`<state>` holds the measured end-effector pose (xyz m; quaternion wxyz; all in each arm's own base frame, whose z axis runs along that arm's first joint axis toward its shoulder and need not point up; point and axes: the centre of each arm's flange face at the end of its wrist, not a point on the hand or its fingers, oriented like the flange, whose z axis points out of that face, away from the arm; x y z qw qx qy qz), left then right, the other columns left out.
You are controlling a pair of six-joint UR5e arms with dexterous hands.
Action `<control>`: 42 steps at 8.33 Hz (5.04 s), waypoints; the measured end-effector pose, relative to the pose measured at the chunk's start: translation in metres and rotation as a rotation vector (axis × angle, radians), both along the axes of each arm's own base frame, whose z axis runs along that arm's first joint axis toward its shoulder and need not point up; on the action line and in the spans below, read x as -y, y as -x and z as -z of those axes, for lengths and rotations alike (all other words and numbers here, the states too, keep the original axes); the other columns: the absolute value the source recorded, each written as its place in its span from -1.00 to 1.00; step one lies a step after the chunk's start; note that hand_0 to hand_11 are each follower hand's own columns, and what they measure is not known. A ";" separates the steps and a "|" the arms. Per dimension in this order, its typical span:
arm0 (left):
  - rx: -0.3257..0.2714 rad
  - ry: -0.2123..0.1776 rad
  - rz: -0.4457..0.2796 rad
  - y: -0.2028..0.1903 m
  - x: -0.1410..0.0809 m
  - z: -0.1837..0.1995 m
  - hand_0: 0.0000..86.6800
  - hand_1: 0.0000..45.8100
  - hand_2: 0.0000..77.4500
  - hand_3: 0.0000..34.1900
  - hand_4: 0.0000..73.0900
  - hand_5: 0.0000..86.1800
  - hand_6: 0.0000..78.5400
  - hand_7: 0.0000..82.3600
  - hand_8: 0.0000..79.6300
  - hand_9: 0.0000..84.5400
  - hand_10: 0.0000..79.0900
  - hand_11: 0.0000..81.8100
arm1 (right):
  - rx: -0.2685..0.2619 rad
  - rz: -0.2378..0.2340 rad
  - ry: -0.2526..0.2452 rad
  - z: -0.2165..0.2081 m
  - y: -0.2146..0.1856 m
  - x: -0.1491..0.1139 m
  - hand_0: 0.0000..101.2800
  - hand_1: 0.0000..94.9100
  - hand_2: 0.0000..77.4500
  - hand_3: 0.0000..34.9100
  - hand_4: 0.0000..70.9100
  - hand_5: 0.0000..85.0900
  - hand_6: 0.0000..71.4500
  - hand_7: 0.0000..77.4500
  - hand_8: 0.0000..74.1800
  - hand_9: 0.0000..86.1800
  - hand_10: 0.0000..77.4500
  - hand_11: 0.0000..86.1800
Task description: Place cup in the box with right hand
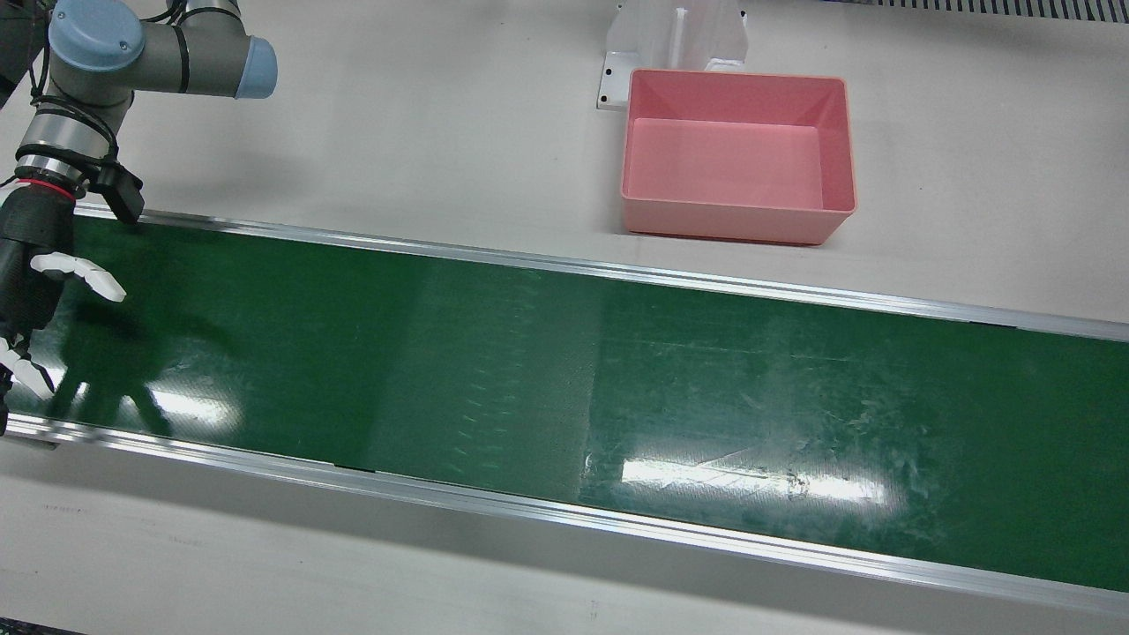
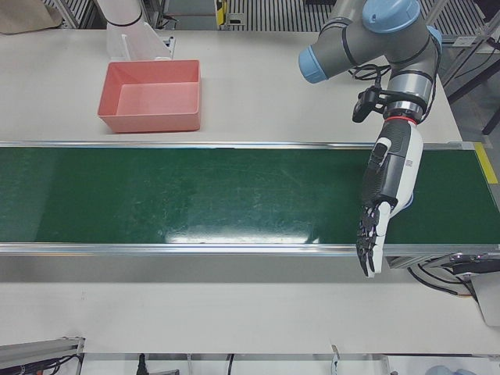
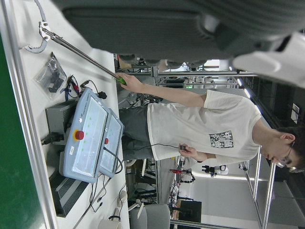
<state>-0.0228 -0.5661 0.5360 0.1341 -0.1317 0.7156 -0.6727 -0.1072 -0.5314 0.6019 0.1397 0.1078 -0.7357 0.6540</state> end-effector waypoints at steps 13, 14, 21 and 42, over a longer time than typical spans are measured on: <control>0.000 0.000 0.001 0.000 0.000 0.000 -1.00 -0.98 -0.99 -1.00 -1.00 -1.00 -1.00 -1.00 -1.00 -1.00 -1.00 -1.00 | -0.006 0.006 0.001 -0.001 -0.007 -0.007 0.00 -0.71 -0.73 -0.45 -0.45 -0.87 -0.88 -0.51 -0.76 -0.72 -0.99 -0.94; 0.000 0.000 0.001 0.000 0.000 0.000 -1.00 -0.98 -0.99 -1.00 -1.00 -1.00 -1.00 -1.00 -1.00 -1.00 -1.00 -1.00 | -0.008 0.006 0.003 -0.002 -0.007 -0.008 0.00 -0.72 -0.72 -0.56 -0.34 -0.87 -0.89 -0.45 -0.76 -0.72 -0.99 -0.94; 0.000 0.001 -0.001 0.000 0.000 0.000 -1.00 -0.98 -0.99 -1.00 -1.00 -1.00 -1.00 -1.00 -1.00 -1.00 -1.00 -1.00 | -0.011 0.013 0.008 -0.005 -0.004 -0.009 -0.02 -0.72 -0.62 -0.75 -0.26 -0.87 -0.89 -0.39 -0.75 -0.72 -0.99 -0.96; 0.000 0.000 0.000 0.000 0.000 -0.001 -1.00 -0.98 -0.99 -1.00 -1.00 -1.00 -1.00 -1.00 -1.00 -0.99 -1.00 -1.00 | -0.035 0.009 0.040 -0.012 -0.006 -0.010 -0.06 -0.80 -0.77 -0.63 -0.08 -0.94 -0.89 -0.37 -0.79 -0.72 -0.99 -0.97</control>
